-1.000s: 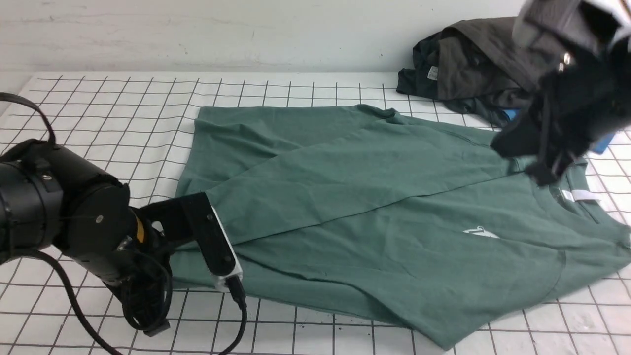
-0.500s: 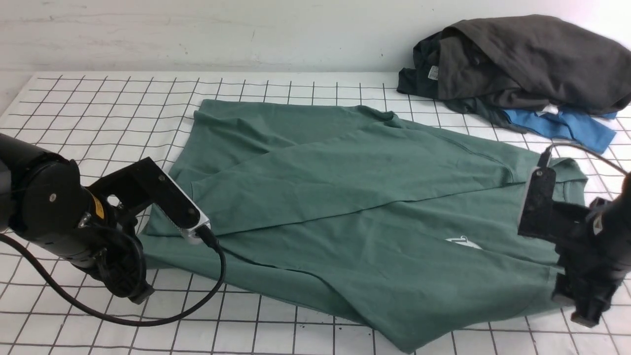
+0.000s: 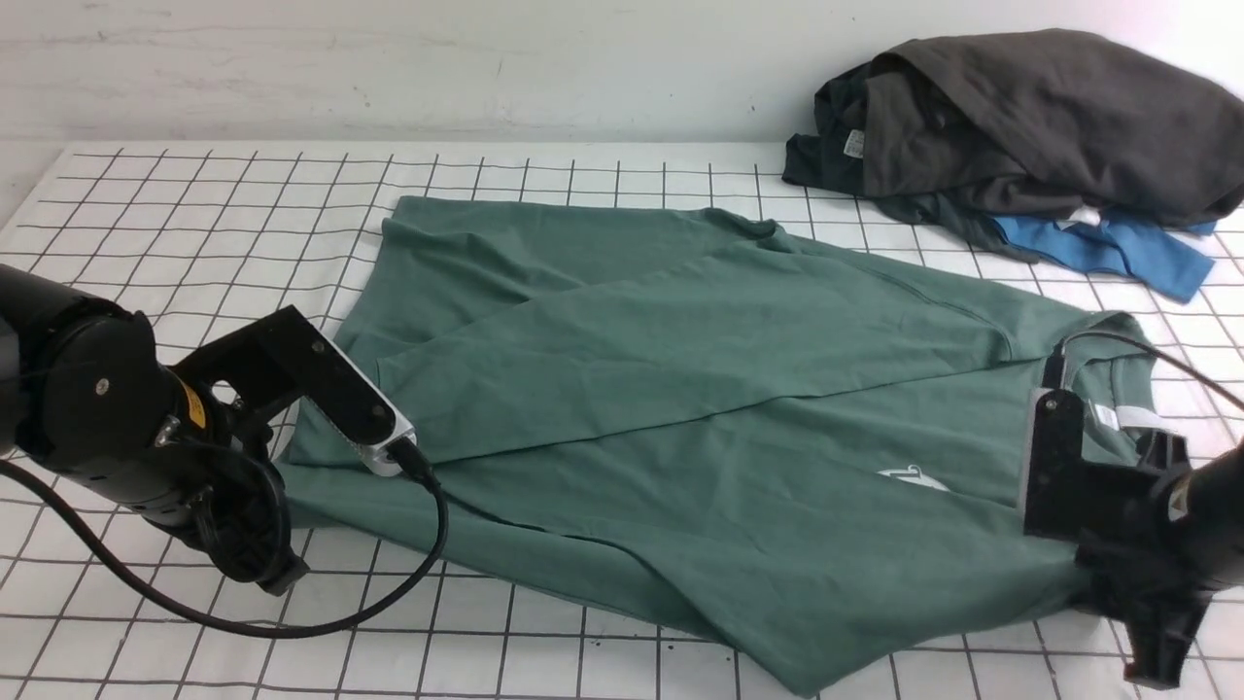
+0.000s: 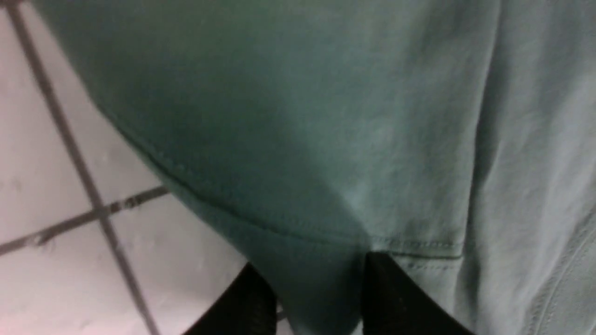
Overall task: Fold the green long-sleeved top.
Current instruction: Use both arms simultaneously to clamp the lower edge of the clothing fabric, then use both arms to drag the lower edge of the fabric forward and fold it over the upper edge
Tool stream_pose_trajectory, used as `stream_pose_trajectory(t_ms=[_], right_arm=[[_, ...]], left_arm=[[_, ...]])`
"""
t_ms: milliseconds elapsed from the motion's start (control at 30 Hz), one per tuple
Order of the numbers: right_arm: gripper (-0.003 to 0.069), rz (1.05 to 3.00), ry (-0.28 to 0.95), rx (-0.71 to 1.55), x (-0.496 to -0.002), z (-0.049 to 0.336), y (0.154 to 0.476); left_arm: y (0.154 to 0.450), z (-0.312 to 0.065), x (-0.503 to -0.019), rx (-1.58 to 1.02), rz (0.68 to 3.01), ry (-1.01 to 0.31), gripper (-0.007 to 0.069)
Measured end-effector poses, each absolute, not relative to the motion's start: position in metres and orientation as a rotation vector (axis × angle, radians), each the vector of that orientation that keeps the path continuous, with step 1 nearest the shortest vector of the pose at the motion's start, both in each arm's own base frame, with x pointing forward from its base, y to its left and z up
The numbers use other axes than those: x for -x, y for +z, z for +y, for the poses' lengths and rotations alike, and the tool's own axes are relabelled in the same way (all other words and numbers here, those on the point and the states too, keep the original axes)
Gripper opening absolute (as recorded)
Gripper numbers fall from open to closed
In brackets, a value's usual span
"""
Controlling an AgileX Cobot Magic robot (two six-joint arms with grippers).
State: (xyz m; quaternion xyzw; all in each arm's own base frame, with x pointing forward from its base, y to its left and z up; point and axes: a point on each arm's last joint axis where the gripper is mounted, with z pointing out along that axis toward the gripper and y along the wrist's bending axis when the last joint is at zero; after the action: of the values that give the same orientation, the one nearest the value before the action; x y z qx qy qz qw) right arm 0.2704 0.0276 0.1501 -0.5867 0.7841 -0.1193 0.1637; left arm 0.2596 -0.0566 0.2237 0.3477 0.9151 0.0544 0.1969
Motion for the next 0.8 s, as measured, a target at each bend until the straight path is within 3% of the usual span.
stream_pose_trajectory(t_ms=[67, 167, 400, 500, 633, 800], right_arm=[[0.0074, 2.272, -0.319, 1.576, -0.271, 0.029, 0.153], [0.0011, 2.311, -0.300, 1.463, -0.269, 0.029, 0.160], [0.0001, 2.250, -0.363, 1.256, -0.263, 0.027, 0.204], [0.0001, 2.155, -0.414, 1.162, -0.289, 0.028, 0.230], [0.0001, 2.104, -0.432, 1.022, -0.350, 0.026, 0.250], [0.0001, 2.217, -0.353, 0.847, -0.433, 0.024, 0.244]], left_arm=[[0.231, -0.058, -0.259, -0.938, 2.595, 0.112, -0.0004], [0.244, -0.059, -0.254, -0.892, 2.629, 0.068, -0.0004], [0.288, -0.057, -0.247, -0.662, 2.559, 0.034, -0.0004], [0.311, -0.059, -0.270, -0.516, 2.435, 0.055, -0.0004], [0.335, -0.067, -0.329, -0.435, 2.275, 0.118, -0.0004], [0.319, -0.084, -0.433, -0.336, 2.213, 0.188, -0.0004]])
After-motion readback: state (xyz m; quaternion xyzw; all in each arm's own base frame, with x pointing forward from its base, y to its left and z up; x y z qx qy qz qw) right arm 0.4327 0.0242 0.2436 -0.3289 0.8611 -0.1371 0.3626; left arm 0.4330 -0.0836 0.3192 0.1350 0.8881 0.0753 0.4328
